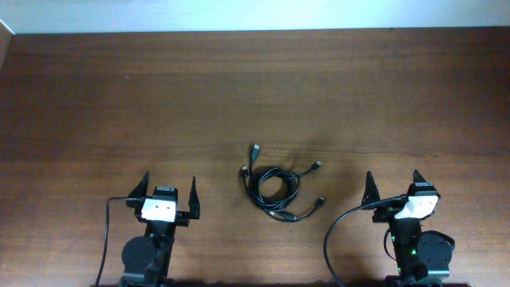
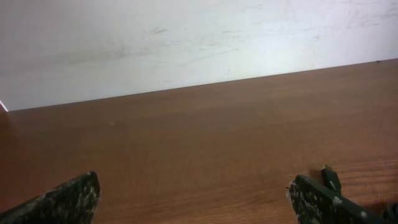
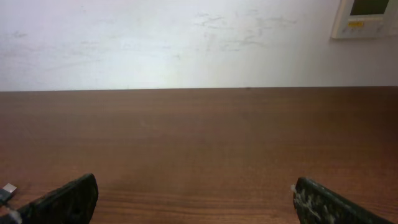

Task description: Untangle cables

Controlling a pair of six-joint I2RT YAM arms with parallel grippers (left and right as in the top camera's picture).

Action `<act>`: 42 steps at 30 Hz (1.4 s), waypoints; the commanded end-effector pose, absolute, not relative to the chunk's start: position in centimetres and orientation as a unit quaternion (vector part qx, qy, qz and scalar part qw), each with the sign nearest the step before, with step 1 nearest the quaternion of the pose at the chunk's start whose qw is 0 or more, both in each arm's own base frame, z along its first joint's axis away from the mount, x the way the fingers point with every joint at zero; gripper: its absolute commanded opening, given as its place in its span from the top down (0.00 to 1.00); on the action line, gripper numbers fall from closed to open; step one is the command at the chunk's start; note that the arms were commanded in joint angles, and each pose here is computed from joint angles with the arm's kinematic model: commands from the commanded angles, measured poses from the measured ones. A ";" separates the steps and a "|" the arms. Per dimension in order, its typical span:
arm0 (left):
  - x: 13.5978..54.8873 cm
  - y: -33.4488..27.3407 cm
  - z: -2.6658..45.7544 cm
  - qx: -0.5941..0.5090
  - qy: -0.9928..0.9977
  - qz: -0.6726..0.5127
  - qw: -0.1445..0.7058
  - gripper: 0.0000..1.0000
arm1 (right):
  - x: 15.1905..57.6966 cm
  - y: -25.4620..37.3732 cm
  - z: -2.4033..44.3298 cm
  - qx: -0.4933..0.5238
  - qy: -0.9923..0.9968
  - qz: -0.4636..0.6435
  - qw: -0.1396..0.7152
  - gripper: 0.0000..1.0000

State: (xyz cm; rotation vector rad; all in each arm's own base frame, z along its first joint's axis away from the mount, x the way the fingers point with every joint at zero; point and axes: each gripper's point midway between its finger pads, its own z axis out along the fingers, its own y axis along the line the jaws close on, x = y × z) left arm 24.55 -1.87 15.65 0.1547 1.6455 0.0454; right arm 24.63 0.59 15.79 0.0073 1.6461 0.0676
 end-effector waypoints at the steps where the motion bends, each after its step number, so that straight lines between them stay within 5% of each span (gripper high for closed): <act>1: 24.5 -1.9 15.6 0.076 0.731 0.024 0.677 0.01 | 24.6 0.6 15.6 0.003 0.734 0.028 0.679 0.01; 42: 24.5 -2.1 15.6 0.081 0.731 0.018 0.677 0.01 | 24.6 0.6 15.6 0.003 0.734 0.028 0.679 0.01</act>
